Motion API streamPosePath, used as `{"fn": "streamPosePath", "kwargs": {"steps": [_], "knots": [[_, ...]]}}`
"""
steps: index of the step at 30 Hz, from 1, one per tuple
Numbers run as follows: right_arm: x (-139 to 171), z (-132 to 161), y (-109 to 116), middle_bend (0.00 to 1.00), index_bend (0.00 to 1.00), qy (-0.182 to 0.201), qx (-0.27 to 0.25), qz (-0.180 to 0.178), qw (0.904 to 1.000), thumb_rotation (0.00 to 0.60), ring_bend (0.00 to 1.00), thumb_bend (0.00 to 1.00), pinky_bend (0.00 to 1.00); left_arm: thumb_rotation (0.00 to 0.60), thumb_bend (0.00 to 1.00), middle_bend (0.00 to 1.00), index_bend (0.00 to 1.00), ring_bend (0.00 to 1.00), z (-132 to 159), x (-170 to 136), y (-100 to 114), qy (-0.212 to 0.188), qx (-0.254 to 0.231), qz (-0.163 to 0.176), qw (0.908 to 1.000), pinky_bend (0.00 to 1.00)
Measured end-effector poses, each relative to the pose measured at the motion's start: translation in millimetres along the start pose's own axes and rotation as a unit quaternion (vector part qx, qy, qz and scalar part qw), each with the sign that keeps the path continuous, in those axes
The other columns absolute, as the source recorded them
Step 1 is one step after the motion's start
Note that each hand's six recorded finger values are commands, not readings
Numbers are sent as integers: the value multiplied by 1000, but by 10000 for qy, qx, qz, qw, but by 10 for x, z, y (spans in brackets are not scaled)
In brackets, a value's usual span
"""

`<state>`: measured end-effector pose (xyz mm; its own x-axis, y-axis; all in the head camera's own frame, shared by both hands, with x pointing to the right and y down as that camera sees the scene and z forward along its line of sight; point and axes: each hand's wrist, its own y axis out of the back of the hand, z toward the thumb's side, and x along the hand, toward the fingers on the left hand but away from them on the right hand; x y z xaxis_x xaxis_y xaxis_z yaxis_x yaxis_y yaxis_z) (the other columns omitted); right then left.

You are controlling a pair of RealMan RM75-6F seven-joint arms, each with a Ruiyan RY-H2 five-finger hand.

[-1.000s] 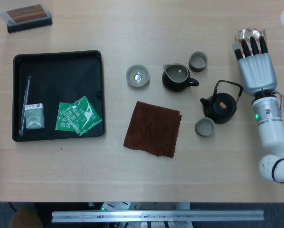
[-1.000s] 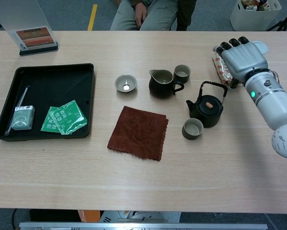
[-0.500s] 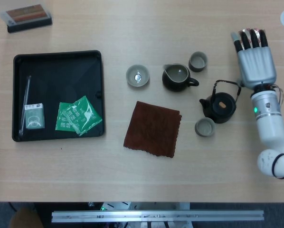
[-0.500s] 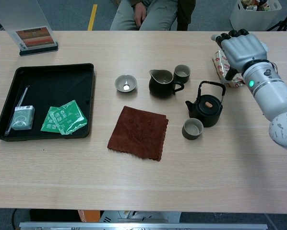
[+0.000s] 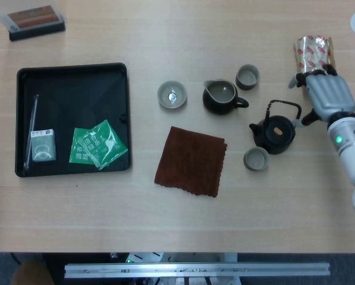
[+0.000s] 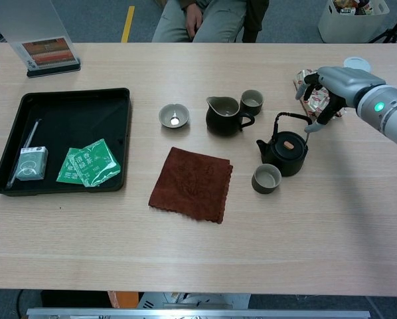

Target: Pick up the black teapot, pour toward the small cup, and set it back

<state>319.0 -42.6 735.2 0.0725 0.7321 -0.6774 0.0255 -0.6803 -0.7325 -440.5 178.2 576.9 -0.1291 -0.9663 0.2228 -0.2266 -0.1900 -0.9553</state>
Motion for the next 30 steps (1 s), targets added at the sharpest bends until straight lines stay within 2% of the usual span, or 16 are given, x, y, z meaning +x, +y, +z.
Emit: {"fn": "streamPosePath", "kwargs": {"steps": [6,12,24,30], "knots": [[-80,29,-101,362,356,68,-237,249,9994,600,219,0,67,600,218,0,21,0,-10,-5,12,29,22,16,10000,0],[-121,116,-146,366,358,144,-390,347,9985,600,223,0,67,600,218,0,21,0,-19,-5,30,49,53,53,10000,0],[-123,207,-197,431,448,189,-412,544,9975,600,315,0,67,600,218,0,21,0,-46,-32,62,104,79,120,9998,0],[-111,192,-209,440,460,150,-388,612,9973,600,327,0,67,600,218,0,21,0,-43,-34,58,104,88,124,9998,0]]}}
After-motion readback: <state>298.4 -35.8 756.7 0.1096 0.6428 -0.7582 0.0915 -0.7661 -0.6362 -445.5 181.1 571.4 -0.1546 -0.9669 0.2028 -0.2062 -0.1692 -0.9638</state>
